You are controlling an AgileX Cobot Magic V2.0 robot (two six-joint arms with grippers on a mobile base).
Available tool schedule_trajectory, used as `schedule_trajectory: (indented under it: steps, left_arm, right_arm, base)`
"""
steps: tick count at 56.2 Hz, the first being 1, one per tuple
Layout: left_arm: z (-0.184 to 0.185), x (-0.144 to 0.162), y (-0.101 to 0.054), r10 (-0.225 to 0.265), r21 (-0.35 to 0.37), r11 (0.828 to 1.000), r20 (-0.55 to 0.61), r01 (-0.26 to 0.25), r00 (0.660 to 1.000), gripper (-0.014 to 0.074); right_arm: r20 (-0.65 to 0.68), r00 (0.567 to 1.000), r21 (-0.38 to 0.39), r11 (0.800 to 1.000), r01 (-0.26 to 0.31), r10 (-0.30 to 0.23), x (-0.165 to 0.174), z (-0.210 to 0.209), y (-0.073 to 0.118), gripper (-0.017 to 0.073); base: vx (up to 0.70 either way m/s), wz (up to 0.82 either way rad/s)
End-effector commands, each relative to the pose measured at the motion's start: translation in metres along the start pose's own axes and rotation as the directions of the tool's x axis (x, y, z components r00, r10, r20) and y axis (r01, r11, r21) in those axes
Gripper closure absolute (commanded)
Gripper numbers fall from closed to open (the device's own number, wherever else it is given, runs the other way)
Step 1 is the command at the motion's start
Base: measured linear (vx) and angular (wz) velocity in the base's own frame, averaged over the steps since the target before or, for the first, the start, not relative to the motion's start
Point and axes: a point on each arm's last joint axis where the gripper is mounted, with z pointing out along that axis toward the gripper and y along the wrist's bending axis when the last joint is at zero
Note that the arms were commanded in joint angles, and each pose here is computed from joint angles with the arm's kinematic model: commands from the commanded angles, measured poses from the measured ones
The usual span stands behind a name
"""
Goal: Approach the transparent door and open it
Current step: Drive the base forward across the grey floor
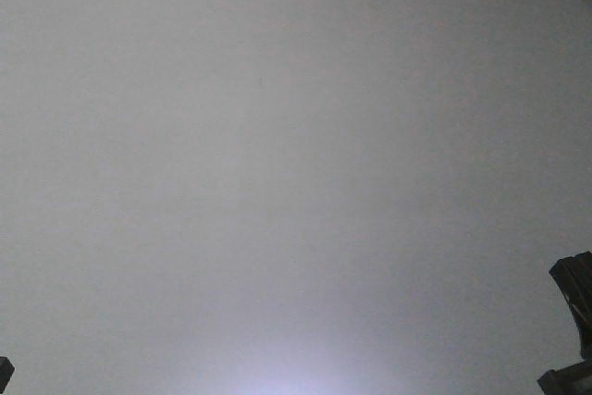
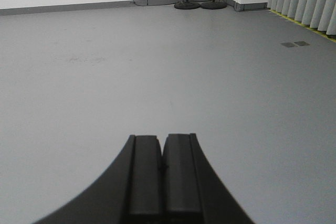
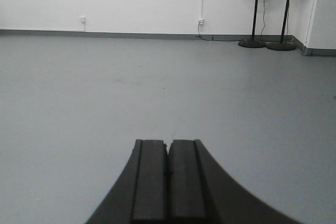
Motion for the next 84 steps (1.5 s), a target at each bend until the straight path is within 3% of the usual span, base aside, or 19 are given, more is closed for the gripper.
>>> schedule_trajectory:
  steps: [1,84]
  left_arm:
    - [-0.0004,-0.0042,0.0008,-0.010,-0.007,1.000,0.079,0.010,0.997,0.0591]
    - [-0.0004,-0.0042,0.0008,-0.010,-0.007,1.000,0.079,0.010,0.997,0.0591]
  right_arm:
    - [0.093,0.996,-0.003,1.000,0.011,-0.011,-0.0071,-0.0008,0.0003,0.0565]
    - [0.093,0.996,-0.003,1.000,0.011,-0.011,-0.0071,-0.0008,0.0003,0.0565]
  base:
    - [0.00,0.00]
    - [0.07,0.03]
